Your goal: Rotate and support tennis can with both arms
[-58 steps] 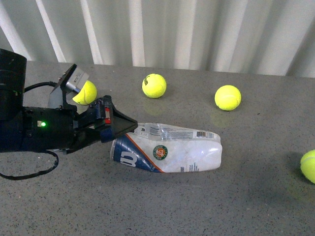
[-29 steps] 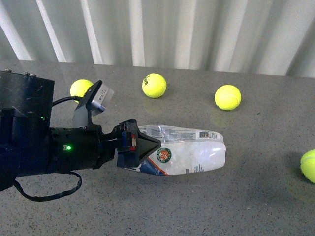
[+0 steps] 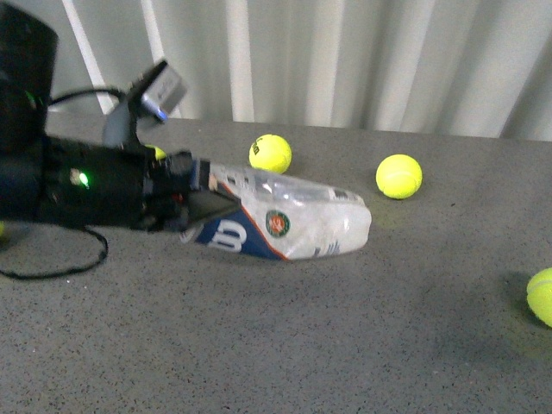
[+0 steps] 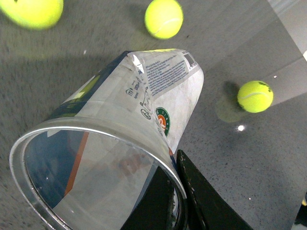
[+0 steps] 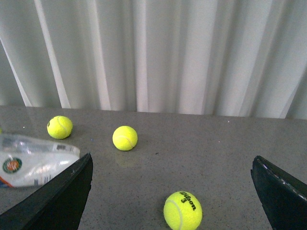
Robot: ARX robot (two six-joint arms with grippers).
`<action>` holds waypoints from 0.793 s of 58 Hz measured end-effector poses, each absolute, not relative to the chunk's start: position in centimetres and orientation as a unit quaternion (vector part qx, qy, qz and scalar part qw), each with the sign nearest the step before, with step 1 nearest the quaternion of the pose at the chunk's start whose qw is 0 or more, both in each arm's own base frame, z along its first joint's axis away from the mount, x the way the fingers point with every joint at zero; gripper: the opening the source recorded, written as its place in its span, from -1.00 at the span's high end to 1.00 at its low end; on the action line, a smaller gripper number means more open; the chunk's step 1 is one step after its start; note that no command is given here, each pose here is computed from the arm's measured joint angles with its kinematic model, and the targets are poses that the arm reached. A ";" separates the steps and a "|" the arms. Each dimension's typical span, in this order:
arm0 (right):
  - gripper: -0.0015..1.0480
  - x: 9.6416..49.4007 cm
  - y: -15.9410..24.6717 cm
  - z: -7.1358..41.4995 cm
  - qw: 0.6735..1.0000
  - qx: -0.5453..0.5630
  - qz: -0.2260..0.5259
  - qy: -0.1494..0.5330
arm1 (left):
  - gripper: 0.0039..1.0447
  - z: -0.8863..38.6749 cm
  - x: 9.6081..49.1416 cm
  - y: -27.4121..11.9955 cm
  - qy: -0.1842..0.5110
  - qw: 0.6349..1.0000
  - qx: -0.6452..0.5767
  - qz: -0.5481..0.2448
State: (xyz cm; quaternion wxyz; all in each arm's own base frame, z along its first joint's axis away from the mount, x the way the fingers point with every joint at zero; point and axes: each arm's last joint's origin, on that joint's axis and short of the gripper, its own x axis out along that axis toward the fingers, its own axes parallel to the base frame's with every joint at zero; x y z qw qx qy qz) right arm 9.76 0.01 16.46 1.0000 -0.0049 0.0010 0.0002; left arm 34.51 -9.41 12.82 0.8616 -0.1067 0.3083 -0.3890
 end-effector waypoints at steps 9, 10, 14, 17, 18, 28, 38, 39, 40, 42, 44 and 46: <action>-0.86 9.8 0.0 16.5 1.000 -0.005 0.000 0.001 | 0.94 20.5 34.7 -9.6 0.268 0.861 -0.007 -0.433; -0.86 9.8 0.0 16.5 1.000 -0.005 0.000 0.001 | 0.94 21.5 34.6 -9.8 0.264 0.860 0.014 -0.437; -0.86 9.8 0.0 16.5 1.000 -0.005 0.000 0.001 | 0.94 24.0 34.1 -10.2 0.255 0.854 0.089 -0.445; -0.86 9.8 0.0 16.5 1.000 -0.005 0.000 0.001 | 0.94 25.7 33.5 -10.6 0.248 0.841 0.175 -0.448; -0.86 9.8 0.0 16.5 1.000 -0.005 0.000 0.001 | 0.94 26.2 33.3 -10.7 0.248 0.833 0.210 -0.448; -0.86 9.8 0.0 16.5 1.000 -0.005 0.000 0.001 | 0.94 28.8 31.6 -11.8 0.237 0.675 0.513 -0.475; -0.86 9.8 0.0 16.5 1.000 -0.005 0.000 0.001 | 0.94 29.2 32.2 -13.1 0.198 0.582 0.637 -0.465; -0.86 9.8 0.0 16.5 1.000 -0.005 0.000 0.001 | 0.94 29.0 32.4 -13.3 0.197 0.574 0.648 -0.460; -0.86 9.8 0.0 16.5 1.000 -0.005 0.000 0.001 | 0.94 28.9 32.5 -13.4 0.195 0.570 0.652 -0.459; -0.86 9.8 0.0 16.5 1.000 -0.005 0.000 0.001 | 0.94 28.5 32.8 -13.7 0.196 0.555 0.670 -0.453; -0.86 9.8 0.0 16.5 1.000 -0.005 0.000 0.001 | 0.94 28.0 33.0 -14.1 0.196 0.545 0.674 -0.459; -0.86 9.8 0.0 16.5 1.000 -0.005 0.000 0.001 | 0.94 27.3 33.2 -14.5 0.198 0.535 0.671 -0.473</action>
